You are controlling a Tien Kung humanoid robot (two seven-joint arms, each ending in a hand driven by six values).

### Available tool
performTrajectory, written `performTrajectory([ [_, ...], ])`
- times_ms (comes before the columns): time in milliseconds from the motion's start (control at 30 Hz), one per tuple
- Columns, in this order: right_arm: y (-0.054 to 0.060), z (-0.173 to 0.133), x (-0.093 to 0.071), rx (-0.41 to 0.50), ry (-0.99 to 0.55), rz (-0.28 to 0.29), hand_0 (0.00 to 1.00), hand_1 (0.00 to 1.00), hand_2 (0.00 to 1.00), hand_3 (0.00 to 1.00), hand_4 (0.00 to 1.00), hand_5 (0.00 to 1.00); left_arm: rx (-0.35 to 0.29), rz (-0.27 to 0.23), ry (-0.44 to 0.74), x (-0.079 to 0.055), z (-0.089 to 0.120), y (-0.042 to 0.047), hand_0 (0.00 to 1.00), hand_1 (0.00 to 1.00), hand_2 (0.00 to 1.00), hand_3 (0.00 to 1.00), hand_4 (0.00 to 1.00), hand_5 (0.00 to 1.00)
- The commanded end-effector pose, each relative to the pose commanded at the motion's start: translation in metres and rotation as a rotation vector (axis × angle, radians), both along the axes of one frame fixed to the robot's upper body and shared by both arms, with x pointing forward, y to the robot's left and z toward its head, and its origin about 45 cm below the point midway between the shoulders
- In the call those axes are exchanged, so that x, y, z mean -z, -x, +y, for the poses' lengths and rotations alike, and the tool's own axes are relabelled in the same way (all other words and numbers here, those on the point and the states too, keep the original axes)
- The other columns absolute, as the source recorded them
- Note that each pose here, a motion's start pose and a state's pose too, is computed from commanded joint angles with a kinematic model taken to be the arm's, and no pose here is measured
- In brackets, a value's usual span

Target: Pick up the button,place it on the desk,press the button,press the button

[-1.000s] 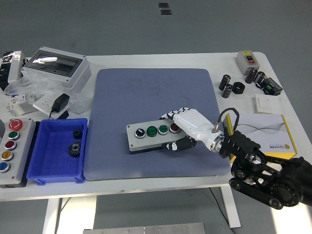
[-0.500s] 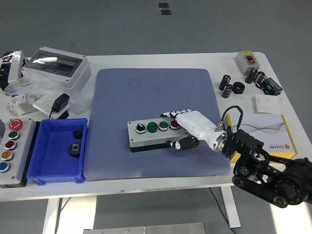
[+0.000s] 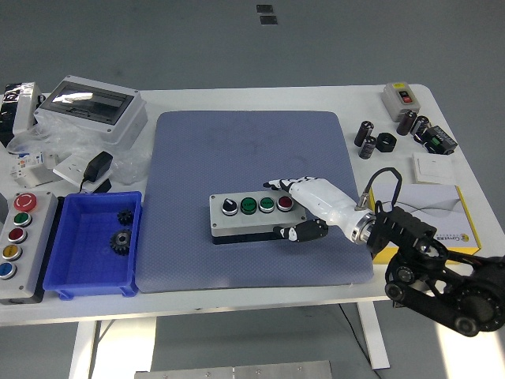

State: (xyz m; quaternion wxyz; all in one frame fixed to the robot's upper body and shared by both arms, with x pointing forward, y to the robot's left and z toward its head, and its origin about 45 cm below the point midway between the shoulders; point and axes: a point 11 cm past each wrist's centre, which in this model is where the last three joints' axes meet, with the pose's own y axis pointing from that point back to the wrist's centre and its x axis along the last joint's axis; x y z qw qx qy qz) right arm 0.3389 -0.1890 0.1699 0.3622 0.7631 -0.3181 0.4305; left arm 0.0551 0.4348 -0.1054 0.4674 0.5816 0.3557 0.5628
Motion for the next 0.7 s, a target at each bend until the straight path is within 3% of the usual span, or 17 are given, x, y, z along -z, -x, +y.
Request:
performTrajectory([
  [200,0.002,-0.005,-0.011,-0.001,-0.030,0.028,0.879,0.842,0.917,0.998,0.649,0.015,0.001,0.003,0.001,0.000,-0.001,0.0007,0.629,0.597,0.538,0.620,0.677,0.591],
  [400,0.012,-0.025,-0.039,0.031,-0.139,0.037,0.883,0.845,0.917,0.998,0.649,0.013,-0.002,0.003,0.005,0.001,-0.002,0.0012,0.629,0.597,0.537,0.615,0.669,0.574],
  [533,0.010,-0.029,-0.076,0.034,-0.214,-0.039,0.894,0.866,0.941,0.998,0.658,0.023,-0.007,0.009,0.003,0.001,-0.002,0.0034,0.628,0.597,0.536,0.616,0.665,0.563],
  [667,0.006,-0.035,-0.084,0.050,-0.208,-0.070,0.894,0.866,0.941,0.998,0.658,0.023,-0.005,0.005,0.005,0.001,-0.003,0.0018,0.628,0.597,0.536,0.616,0.665,0.563],
  [700,0.007,-0.035,-0.087,0.051,-0.210,-0.072,0.888,0.877,0.936,0.998,0.660,0.062,-0.004,0.003,0.007,0.001,-0.004,0.0014,0.628,0.596,0.534,0.614,0.664,0.553],
])
